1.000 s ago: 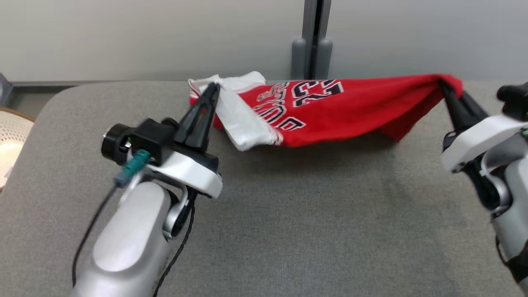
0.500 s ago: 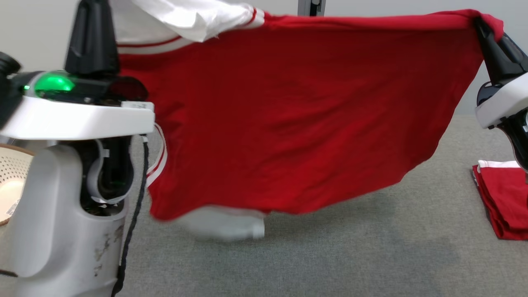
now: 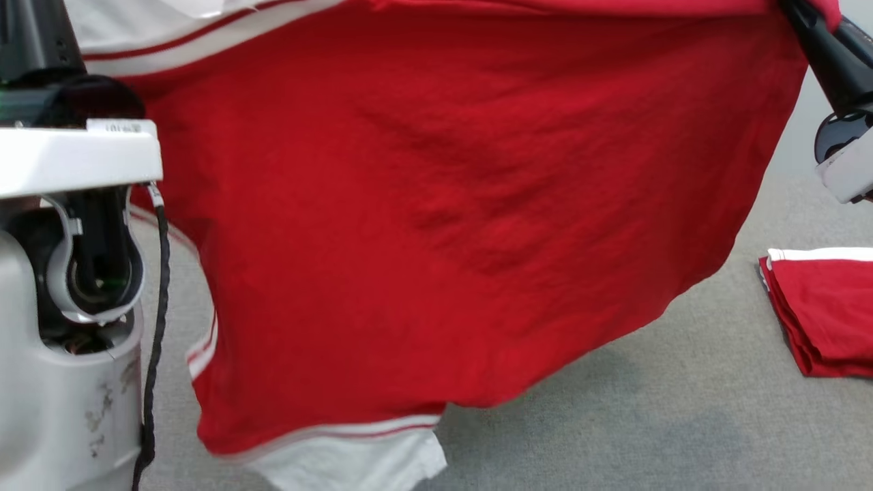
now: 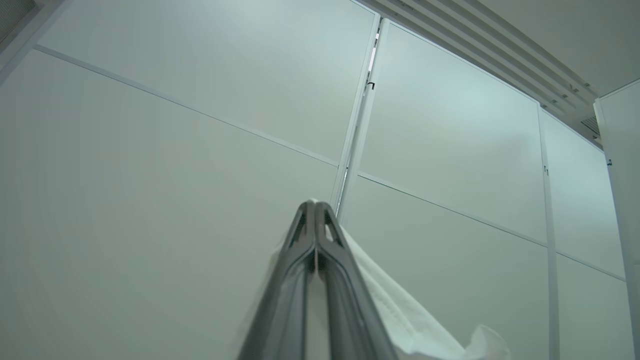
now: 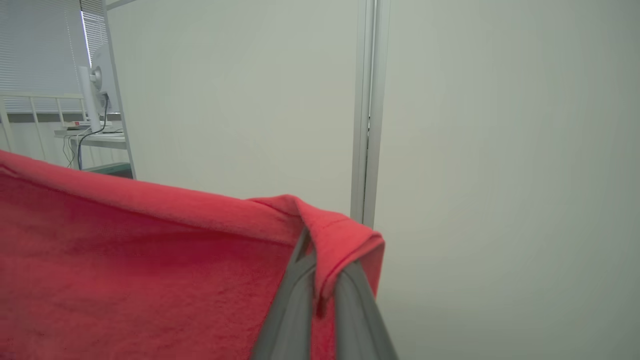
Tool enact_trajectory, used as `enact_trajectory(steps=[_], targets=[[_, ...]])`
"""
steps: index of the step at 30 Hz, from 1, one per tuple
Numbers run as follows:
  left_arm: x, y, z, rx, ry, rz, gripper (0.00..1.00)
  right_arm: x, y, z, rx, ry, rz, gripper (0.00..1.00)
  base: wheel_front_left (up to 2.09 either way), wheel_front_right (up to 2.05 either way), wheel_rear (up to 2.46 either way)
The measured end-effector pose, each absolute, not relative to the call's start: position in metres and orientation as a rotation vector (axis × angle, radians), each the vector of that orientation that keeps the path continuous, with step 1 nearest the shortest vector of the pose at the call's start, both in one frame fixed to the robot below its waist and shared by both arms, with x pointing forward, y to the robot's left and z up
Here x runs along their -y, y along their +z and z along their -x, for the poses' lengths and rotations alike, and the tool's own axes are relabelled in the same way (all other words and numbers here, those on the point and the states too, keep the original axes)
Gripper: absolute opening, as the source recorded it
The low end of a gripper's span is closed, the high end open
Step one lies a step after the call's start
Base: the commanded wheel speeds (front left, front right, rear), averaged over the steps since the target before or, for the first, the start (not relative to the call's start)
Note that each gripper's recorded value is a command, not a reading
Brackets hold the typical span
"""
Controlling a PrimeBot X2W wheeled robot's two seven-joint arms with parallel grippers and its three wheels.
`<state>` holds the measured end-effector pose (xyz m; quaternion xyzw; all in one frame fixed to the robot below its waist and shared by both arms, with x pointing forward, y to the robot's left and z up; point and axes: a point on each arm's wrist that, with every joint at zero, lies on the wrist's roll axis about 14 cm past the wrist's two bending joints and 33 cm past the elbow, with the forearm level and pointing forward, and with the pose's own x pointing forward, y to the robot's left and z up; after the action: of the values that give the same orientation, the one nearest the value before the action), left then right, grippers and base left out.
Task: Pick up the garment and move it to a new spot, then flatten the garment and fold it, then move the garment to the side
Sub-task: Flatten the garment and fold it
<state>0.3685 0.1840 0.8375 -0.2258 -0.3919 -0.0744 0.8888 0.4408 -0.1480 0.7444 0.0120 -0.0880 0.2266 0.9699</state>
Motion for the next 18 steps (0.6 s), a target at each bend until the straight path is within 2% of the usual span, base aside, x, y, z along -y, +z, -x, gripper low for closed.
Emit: enact_trajectory(steps=[4,9,14,18], targets=[[-0.19,0.831,-0.4,0.751,-0.138,0.477,0.0,0.159,0.738,-0.458,0.122,0.419,0.0,0.0,0.0,0.0,0.0],[-0.194,0.82,-0.466,0.674,-0.11,0.462,0.0,0.164,0.738,-0.505,0.1,0.372,0.043,0.0,0.0,0.0,0.0],[-0.192,0.831,-0.538,0.68,-0.101,0.428,0.0,0.155,0.758,-0.569,0.179,0.353,0.052,0.0,0.0,0.0,0.0],[-0.187,0.81,-0.602,0.65,-0.078,0.436,0.0,0.142,0.753,-0.62,0.26,0.352,0.098,0.0,0.0,0.0,0.0]])
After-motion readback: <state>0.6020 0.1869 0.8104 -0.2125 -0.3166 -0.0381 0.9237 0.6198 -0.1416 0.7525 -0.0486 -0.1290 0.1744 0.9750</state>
